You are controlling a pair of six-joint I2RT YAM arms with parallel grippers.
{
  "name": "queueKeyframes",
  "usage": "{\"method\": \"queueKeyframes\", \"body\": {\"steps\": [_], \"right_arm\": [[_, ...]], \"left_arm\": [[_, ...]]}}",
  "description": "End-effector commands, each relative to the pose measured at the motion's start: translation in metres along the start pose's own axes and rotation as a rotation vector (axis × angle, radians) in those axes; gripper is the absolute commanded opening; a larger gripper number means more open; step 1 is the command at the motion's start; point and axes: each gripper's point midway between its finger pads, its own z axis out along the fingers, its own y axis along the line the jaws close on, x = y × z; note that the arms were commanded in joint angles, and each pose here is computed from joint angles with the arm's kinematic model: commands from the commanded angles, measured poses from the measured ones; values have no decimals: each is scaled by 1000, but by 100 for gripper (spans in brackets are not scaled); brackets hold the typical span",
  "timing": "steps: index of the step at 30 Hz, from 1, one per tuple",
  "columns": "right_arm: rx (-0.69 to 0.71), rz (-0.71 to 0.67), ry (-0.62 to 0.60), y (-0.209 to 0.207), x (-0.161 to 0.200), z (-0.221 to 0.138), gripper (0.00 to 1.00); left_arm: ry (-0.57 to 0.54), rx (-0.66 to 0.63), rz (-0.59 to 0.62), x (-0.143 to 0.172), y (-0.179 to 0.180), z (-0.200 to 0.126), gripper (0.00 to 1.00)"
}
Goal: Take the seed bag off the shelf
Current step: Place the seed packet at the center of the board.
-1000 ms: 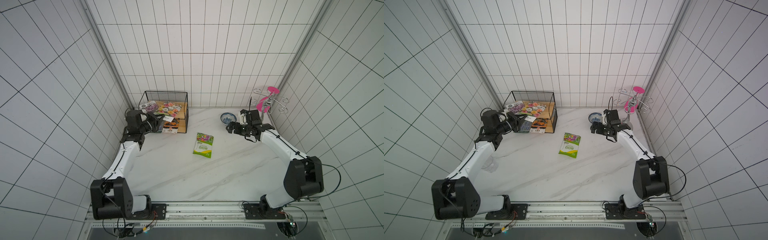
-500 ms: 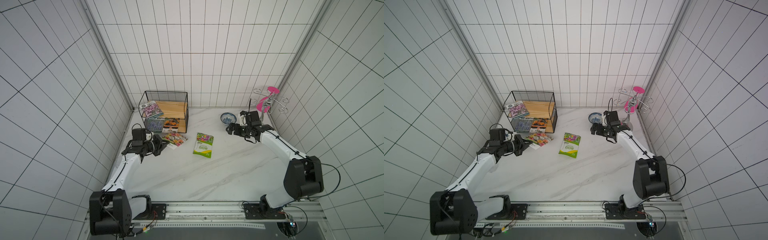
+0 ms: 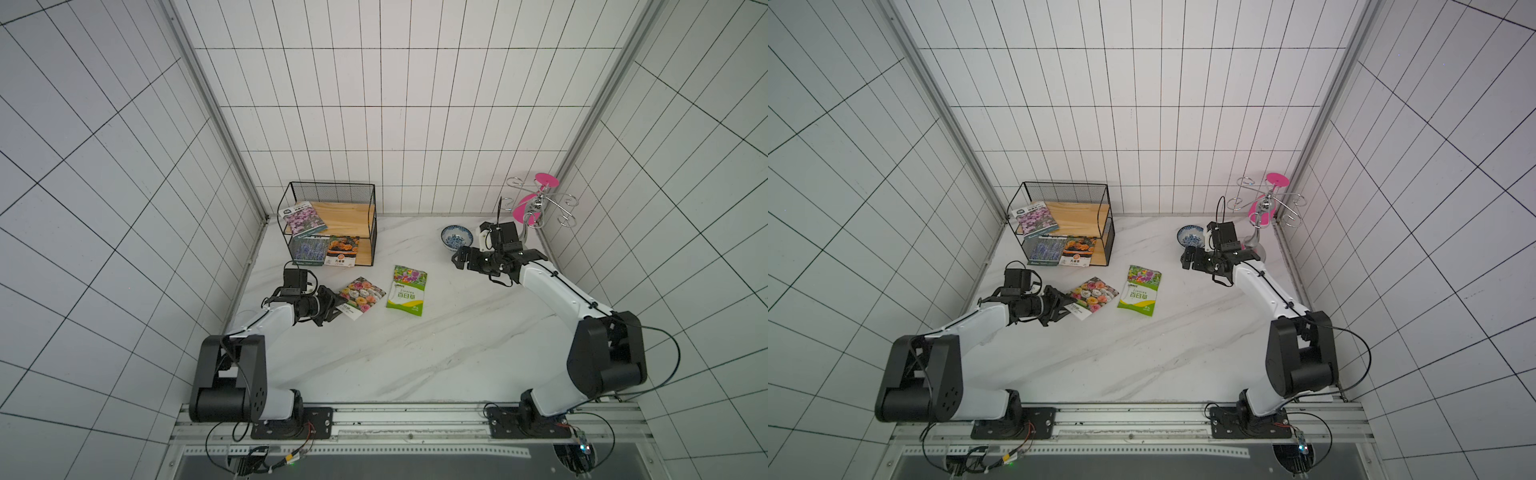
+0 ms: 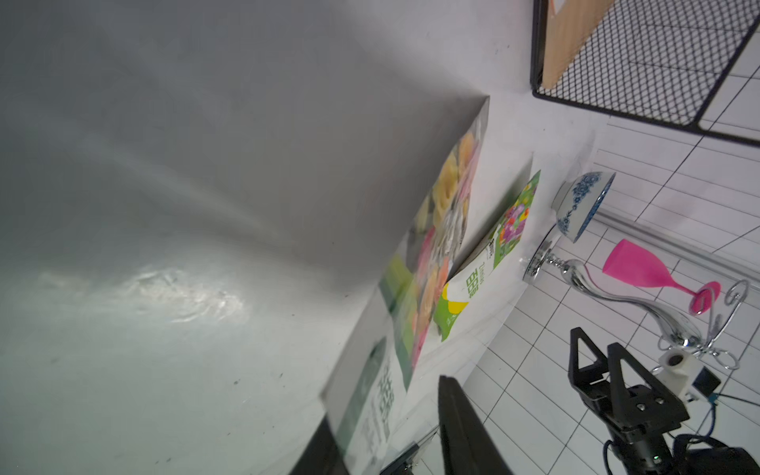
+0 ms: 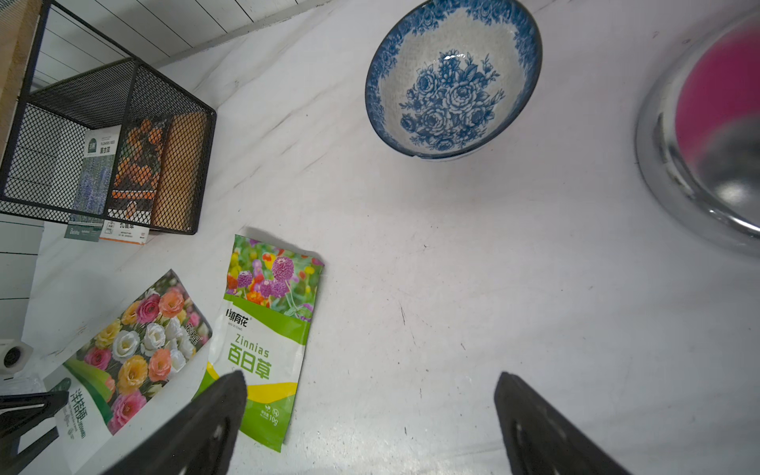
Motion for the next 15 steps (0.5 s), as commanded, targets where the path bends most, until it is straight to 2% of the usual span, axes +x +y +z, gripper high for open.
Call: {"method": "queueKeyframes", "body": {"steps": [1,5,8,9,13,14,15], "right_arm": [[6,-3,12,-2,6,1,99],[10,-5,10,-3,7,1,99],[10,-4,10,-3,6,2,99],[7,-4,7,-2,5,2,99],[2,-6,0,-1,1,4,99],[0,-6,2,0,1,4,99],[-2,-6,1,0,0,5,99]], "left_arm": [[-36,-42,26,-6,-5,-8,54],[-56,-85,31,-2,-3,-23,56],[-93,-107,33,-2,-10,-41,63],[-118,-119,30,-5,-13,-49,67],[-278,-126,29,-31,-36,-83,71],[-332,-127,19,-40,-43,-92,75],[-377,-131,6,-49,-47,-98,84]]}}
